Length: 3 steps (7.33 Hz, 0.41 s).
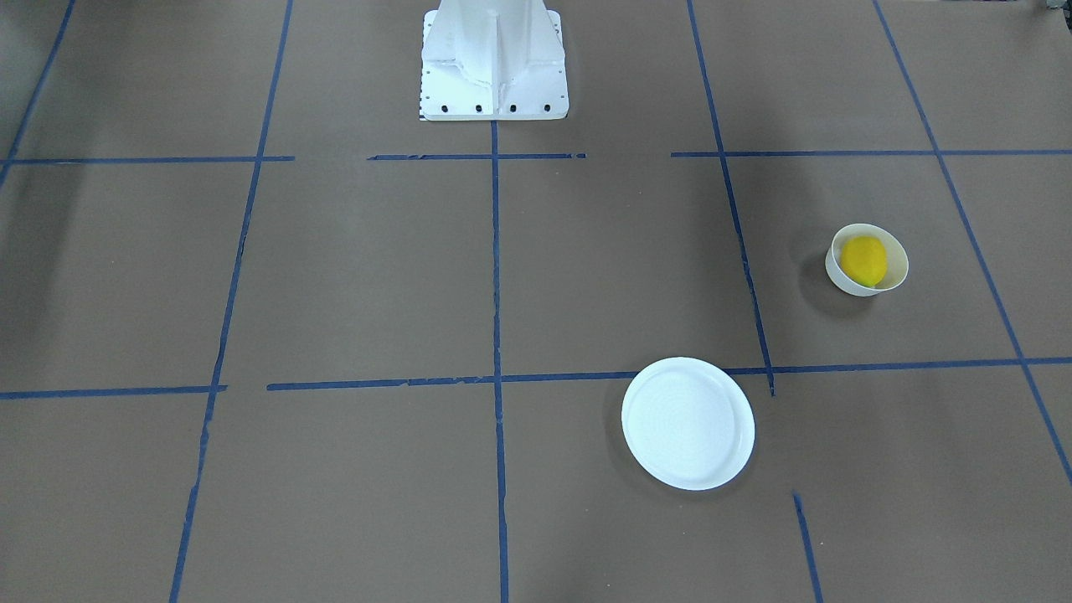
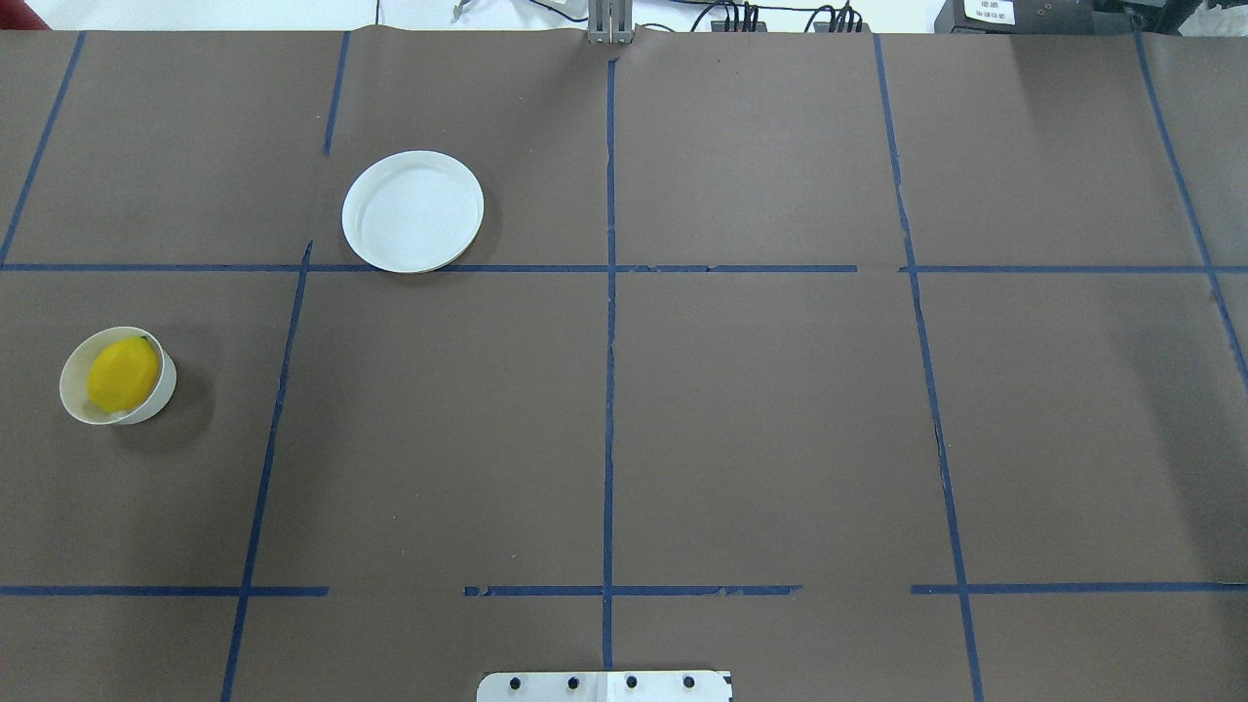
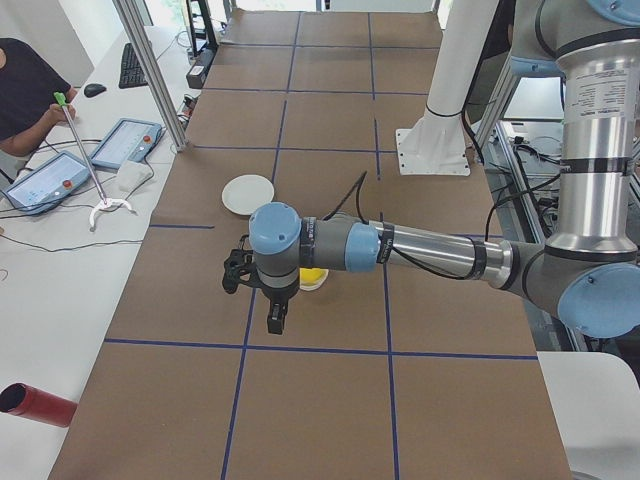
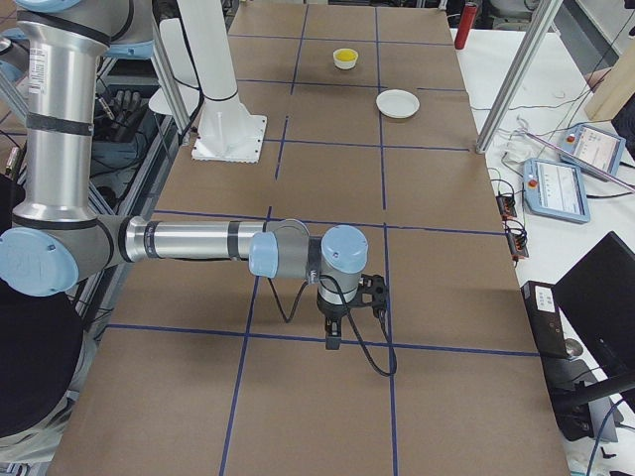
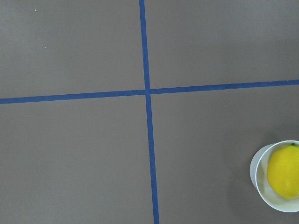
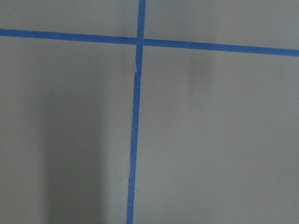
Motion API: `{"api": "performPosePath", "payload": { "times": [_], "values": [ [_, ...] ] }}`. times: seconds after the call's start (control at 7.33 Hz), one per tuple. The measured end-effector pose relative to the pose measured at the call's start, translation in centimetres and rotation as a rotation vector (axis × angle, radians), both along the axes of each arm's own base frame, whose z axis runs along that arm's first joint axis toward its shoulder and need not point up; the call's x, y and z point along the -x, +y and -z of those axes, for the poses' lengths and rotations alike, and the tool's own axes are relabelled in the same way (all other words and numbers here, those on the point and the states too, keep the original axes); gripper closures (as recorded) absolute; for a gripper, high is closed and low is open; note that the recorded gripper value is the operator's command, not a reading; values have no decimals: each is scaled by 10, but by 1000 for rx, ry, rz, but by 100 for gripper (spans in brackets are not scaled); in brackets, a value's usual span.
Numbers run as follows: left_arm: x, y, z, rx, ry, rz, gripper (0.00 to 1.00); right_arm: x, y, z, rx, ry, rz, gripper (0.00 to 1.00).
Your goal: Move lemon from plate to bowl
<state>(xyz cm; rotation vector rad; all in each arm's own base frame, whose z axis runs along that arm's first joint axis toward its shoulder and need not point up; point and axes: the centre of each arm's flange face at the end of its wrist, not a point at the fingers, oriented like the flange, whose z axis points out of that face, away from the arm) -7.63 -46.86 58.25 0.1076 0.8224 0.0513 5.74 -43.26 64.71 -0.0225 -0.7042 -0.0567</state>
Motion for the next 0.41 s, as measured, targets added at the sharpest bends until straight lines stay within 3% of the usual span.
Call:
{"api": "performPosePath", "payload": {
  "times": [0.41],
  "values": [
    [-1, -6, 8, -18, -2, -3, 0, 0, 0, 0, 0, 0, 0, 0]
  ]
}}
